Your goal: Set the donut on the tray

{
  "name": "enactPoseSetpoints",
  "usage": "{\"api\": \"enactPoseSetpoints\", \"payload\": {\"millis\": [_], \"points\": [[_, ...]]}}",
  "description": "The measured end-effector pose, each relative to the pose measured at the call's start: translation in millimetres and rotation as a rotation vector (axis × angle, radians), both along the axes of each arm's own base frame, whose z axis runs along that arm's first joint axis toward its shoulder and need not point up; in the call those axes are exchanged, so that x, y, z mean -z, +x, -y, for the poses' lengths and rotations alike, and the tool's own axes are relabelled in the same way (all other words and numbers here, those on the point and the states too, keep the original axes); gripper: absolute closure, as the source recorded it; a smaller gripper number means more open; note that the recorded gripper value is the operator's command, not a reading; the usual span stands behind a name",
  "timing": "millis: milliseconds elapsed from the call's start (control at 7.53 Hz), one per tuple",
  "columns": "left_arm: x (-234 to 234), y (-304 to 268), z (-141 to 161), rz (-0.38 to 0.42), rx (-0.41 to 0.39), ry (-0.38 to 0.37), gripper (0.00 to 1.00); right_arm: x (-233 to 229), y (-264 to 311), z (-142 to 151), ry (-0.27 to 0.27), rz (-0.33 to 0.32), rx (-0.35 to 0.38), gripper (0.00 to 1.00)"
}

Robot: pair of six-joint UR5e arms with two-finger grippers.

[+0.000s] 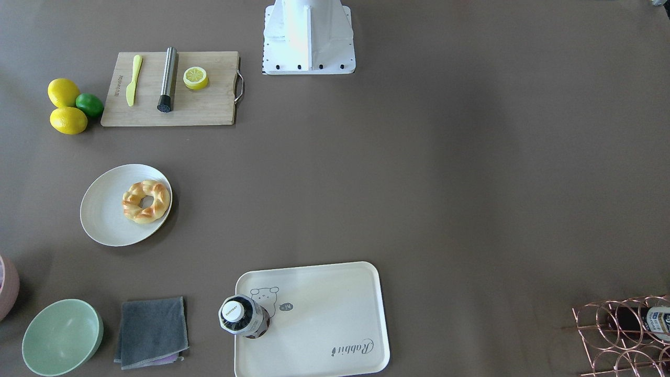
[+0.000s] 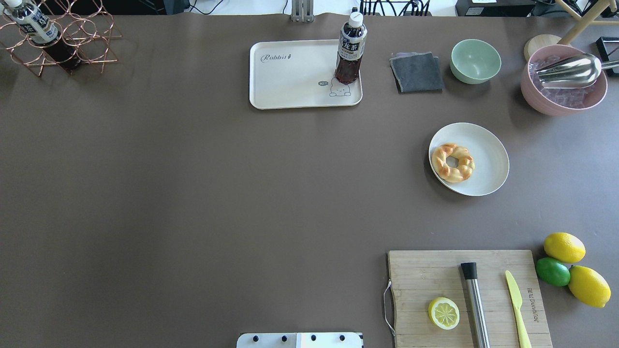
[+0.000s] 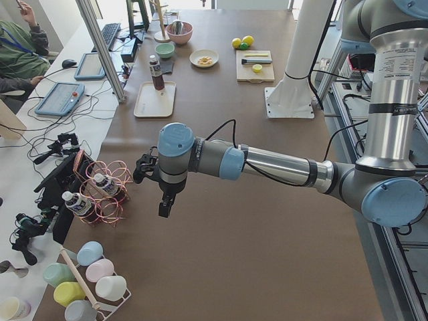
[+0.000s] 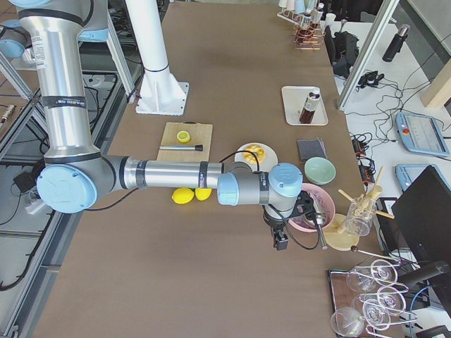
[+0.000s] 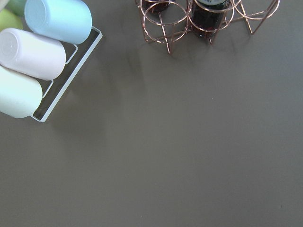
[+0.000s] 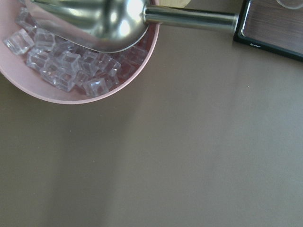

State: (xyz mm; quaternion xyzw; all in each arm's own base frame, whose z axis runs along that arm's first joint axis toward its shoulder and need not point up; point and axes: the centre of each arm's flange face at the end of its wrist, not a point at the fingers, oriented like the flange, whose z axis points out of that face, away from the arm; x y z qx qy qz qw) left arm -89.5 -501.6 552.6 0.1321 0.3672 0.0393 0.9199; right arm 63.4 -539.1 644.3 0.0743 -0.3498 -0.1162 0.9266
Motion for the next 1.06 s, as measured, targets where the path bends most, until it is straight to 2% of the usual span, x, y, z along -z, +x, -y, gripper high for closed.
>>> {"api": "enactPoseSetpoints", "payload": {"millis": [133, 266, 399, 797, 1063], "points": [[9, 0, 2, -0.006, 0.024, 0.014, 0.01, 11, -3, 2, 0.016, 0.034, 0.001, 0.0], [15, 0, 3, -0.011, 0.038, 0.025, 0.01, 20, -8, 3, 0.01, 0.074, -0.011, 0.0], [21, 2, 4, -0.02, 0.058, 0.025, 0.02, 29, -19, 5, -0.02, 0.108, -0.04, 0.0], [44, 31, 12, -0.08, 0.107, 0.043, 0.02, 43, -94, 2, -0.092, 0.175, -0.173, 0.02], [56, 49, 18, -0.098, 0.097, 0.056, 0.02, 50, -161, -8, -0.136, 0.197, -0.265, 0.02]]}}
